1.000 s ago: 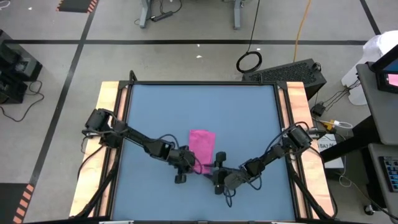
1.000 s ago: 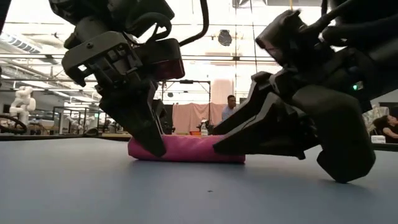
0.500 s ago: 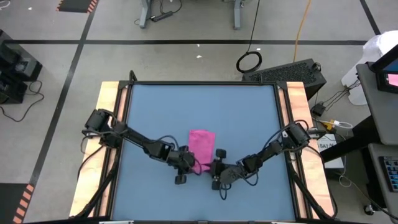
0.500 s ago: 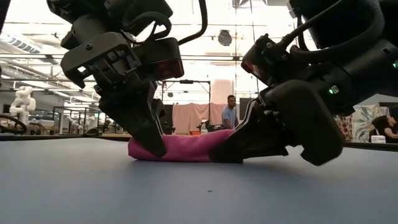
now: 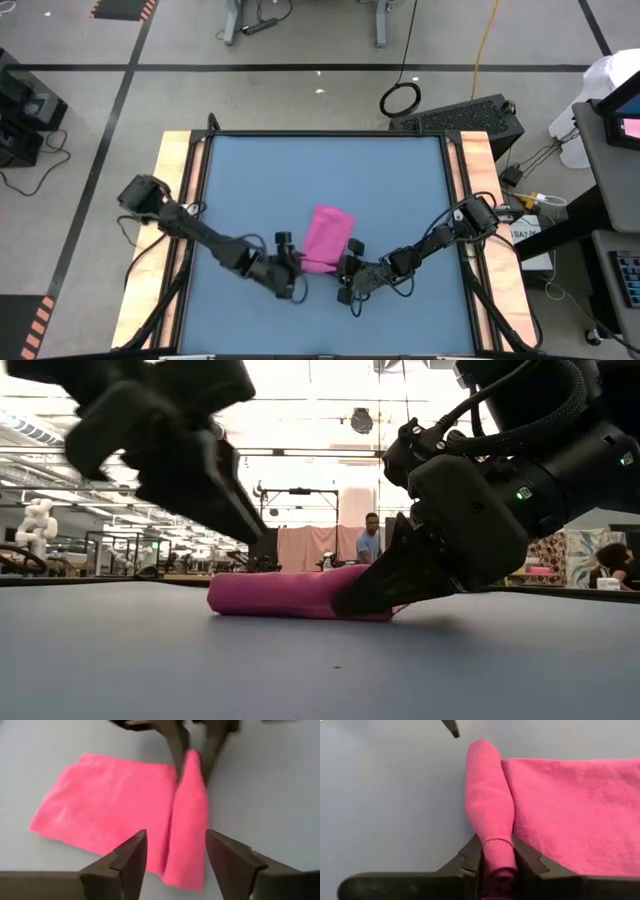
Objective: Roll towel into tight, uniform cylinder
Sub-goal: Roll the pink towel
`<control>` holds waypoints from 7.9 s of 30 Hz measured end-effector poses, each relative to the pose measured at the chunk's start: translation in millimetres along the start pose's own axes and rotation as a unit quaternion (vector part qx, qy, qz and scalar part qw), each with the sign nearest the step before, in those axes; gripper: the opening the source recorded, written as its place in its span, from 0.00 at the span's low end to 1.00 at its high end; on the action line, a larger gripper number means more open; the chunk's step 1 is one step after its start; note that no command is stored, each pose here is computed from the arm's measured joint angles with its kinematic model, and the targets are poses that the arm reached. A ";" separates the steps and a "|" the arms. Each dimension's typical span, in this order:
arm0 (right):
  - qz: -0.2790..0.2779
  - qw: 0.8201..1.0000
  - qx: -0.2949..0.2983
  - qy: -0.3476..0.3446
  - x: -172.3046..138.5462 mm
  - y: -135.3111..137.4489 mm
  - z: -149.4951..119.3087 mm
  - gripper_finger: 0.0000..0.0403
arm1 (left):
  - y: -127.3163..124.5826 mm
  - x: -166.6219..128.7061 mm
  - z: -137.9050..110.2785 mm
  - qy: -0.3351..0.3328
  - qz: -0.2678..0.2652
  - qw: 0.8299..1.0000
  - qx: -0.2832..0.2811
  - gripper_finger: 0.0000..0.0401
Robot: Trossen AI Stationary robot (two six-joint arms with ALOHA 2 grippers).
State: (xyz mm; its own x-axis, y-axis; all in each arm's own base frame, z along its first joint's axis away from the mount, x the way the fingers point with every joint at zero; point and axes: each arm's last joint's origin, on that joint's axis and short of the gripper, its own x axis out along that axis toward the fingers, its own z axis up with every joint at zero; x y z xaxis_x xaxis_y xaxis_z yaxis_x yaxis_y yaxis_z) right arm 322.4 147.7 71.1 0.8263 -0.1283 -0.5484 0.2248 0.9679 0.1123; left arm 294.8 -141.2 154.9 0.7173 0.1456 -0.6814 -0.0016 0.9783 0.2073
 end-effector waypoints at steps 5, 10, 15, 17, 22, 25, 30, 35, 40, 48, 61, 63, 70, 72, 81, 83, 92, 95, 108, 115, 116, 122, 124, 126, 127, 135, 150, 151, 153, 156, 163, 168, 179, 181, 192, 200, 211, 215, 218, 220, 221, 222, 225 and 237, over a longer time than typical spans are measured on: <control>0.000 1.000 0.000 0.001 0.0 -0.2 -0.5 0.14 | -28.0 2.3 -11.3 -0.012 -0.002 0.996 0.092 0.53; 0.001 1.000 0.000 0.003 0.1 -0.2 -0.8 0.13 | -37.0 21.1 -29.9 0.016 0.026 0.992 0.122 0.53; 0.002 1.000 -0.001 0.004 0.1 -0.2 -1.2 0.13 | -38.8 30.0 -34.6 0.013 0.060 0.990 0.124 0.53; 0.003 1.000 -0.001 0.004 0.1 -0.1 -1.3 0.13 | -38.4 31.2 -34.6 0.013 0.063 0.989 0.132 0.53; 0.003 1.000 -0.001 0.005 0.1 -0.1 -1.4 0.13 | -43.5 30.1 -32.3 -0.010 0.072 0.982 0.174 0.53; 0.003 1.000 -0.001 0.005 0.1 -0.1 -1.5 0.13 | -47.2 27.0 -30.8 -0.029 0.102 0.977 0.183 0.53; 0.004 1.000 -0.001 0.005 0.1 -0.1 -1.6 0.13 | -36.8 33.3 -32.2 -0.002 0.090 0.983 0.159 0.53; 0.005 1.000 -0.001 0.006 0.0 0.0 -1.7 0.13 | -21.8 41.8 -28.1 0.016 0.054 0.992 0.113 0.52; -0.001 1.000 -0.002 0.003 -0.2 0.1 -2.0 0.14 | -16.0 46.1 -25.6 0.024 0.016 0.993 0.118 0.36; 0.001 0.997 -0.083 0.002 -5.9 6.3 -3.9 0.26 | -8.2 40.4 -19.5 0.036 -0.046 0.995 0.081 0.09; -0.039 0.973 -0.219 -0.057 -44.2 38.2 -5.2 0.62 | 32.9 53.8 -7.6 0.077 -0.242 0.965 -0.072 0.12; -0.029 0.972 -0.221 -0.074 -45.4 42.0 -2.5 0.62 | 38.8 55.8 -7.1 0.081 -0.258 0.959 -0.087 0.12; -0.010 0.976 -0.192 -0.101 -31.9 38.6 2.2 0.60 | 50.6 59.9 -7.1 0.085 -0.270 0.953 -0.105 0.12; -0.014 0.980 -0.174 -0.096 -27.6 34.9 1.4 0.59 | 51.1 60.1 -7.2 0.085 -0.269 0.954 -0.105 0.13; -0.002 0.984 -0.160 -0.083 -19.6 30.9 -3.9 0.52 | 51.2 60.1 -7.1 0.084 -0.267 0.954 -0.104 0.13; 0.001 0.984 -0.160 -0.080 -19.4 30.9 -4.5 0.51 | 51.3 60.2 -6.9 0.082 -0.267 0.955 -0.104 0.13; -0.006 0.990 -0.129 -0.057 -18.6 28.2 -9.4 0.39 | 51.9 61.6 -4.1 0.061 -0.252 0.960 -0.102 0.13; -0.011 0.991 -0.121 -0.046 -19.4 27.9 -12.2 0.34 | 53.2 62.4 -3.3 0.053 -0.221 0.968 -0.102 0.15; -0.011 0.991 -0.132 -0.032 -22.2 30.0 -16.8 0.21 | 37.8 37.4 12.0 -0.001 -0.226 0.973 -0.039 0.57; -0.007 0.991 -0.131 -0.023 -22.2 29.6 -18.1 0.18 | 1.8 16.1 13.7 -0.047 -0.162 0.984 0.064 0.70; -0.007 0.991 -0.129 -0.022 -22.2 29.5 -18.2 0.18 | -4.6 12.8 12.6 -0.053 -0.146 0.984 0.087 0.70; -0.007 0.992 -0.127 -0.020 -22.1 29.2 -18.4 0.18 | -25.8 9.1 -8.7 -0.042 -0.064 0.981 0.179 0.70; -0.006 0.992 -0.127 -0.020 -22.0 29.3 -18.5 0.18 | -25.6 12.8 -12.9 -0.037 -0.058 0.981 0.181 0.70; -0.006 0.992 -0.128 -0.019 -22.0 29.1 -18.8 0.18 | -23.0 17.4 -17.5 -0.024 -0.042 0.981 0.185 0.68; -0.006 0.992 -0.128 -0.019 -22.0 29.1 -18.8 0.18 | -21.4 20.6 -16.8 -0.026 -0.038 0.982 0.181 0.67; -0.005 0.992 -0.129 -0.017 -21.9 29.0 -19.2 0.18 | -2.1 32.2 -14.9 -0.009 -0.023 0.986 0.165 0.55; -0.005 0.991 -0.134 -0.018 -21.9 29.1 -19.5 0.18 | 7.9 54.8 -22.3 0.010 -0.045 0.987 0.154 0.41; -0.005 0.990 -0.139 -0.018 -22.1 29.4 -19.7 0.19 | 8.2 54.9 -22.4 0.011 -0.046 0.988 0.148 0.41; -0.003 0.988 -0.153 -0.018 -22.9 30.2 -19.7 0.21 | 8.6 53.7 -21.8 0.013 -0.048 0.989 0.137 0.39; -0.003 0.986 -0.167 -0.018 -29.1 32.4 -16.8 0.27 | 10.2 54.5 -22.3 0.018 -0.052 0.992 0.111 0.32; -0.015 0.982 -0.187 -0.009 -57.5 36.8 -2.2 0.45 | 19.9 57.0 -13.2 0.040 -0.098 0.994 0.041 0.08; -0.013 0.985 -0.166 -0.042 -70.0 46.0 2.7 0.50 | 28.6 61.2 -2.6 0.044 -0.161 0.986 0.017 0.05; 0.057 0.984 -0.156 -0.057 -61.0 59.0 -7.8 0.51 | 50.3 69.5 2.5 0.070 -0.223 0.967 -0.099 0.09; 0.022 0.977 -0.200 -0.072 -62.3 60.0 -11.8 0.52 | 50.4 69.5 2.5 0.071 -0.223 0.967 -0.104 0.09; -0.048 0.967 -0.235 -0.089 -53.1 56.5 -23.7 0.55 | 52.5 70.3 2.9 0.069 -0.219 0.967 -0.108 0.09; -0.079 0.964 -0.224 -0.122 -40.1 54.6 -30.2 0.56 | 52.5 70.4 3.6 0.064 -0.222 0.967 -0.108 0.09; -0.092 0.977 -0.154 -0.113 -25.6 40.8 -28.4 0.57 | 52.5 70.3 4.3 0.061 -0.223 0.967 -0.108 0.09; -0.092 0.981 -0.128 -0.113 -22.9 39.4 -31.9 0.56 | 52.5 70.3 4.2 0.061 -0.223 0.967 -0.109 0.09; -0.087 0.983 -0.120 -0.108 -22.5 39.1 -32.8 0.52 | 52.5 70.3 4.2 0.062 -0.223 0.967 -0.110 0.09; -0.084 0.984 -0.115 -0.107 -22.3 39.1 -33.1 0.49 | 52.5 70.3 4.2 0.062 -0.222 0.967 -0.110 0.09; -0.083 0.984 -0.114 -0.106 -22.2 39.0 -33.3 0.48 | 52.5 70.3 4.2 0.062 -0.222 0.967 -0.110 0.09; -0.084 0.984 -0.115 -0.105 -22.2 38.9 -33.5 0.46 | 52.5 70.3 4.1 0.062 -0.222 0.967 -0.112 0.09; -0.086 0.986 -0.107 -0.097 -22.0 37.7 -35.6 0.39 | 52.5 70.2 4.3 0.062 -0.222 0.967 -0.112 0.09; -0.075 0.994 -0.057 -0.060 -21.4 34.8 -43.1 0.15 | 49.3 61.9 9.2 0.042 -0.173 0.981 -0.082 0.32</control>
State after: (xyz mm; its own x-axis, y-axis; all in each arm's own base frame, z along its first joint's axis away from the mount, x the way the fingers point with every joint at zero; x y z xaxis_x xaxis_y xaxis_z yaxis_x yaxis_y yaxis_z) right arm 290.3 193.4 51.0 0.8457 -0.2905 -0.4477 0.2951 0.9535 -0.0612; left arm 345.6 -85.4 129.4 0.6347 -0.1943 -0.7479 0.1141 0.9808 -0.1580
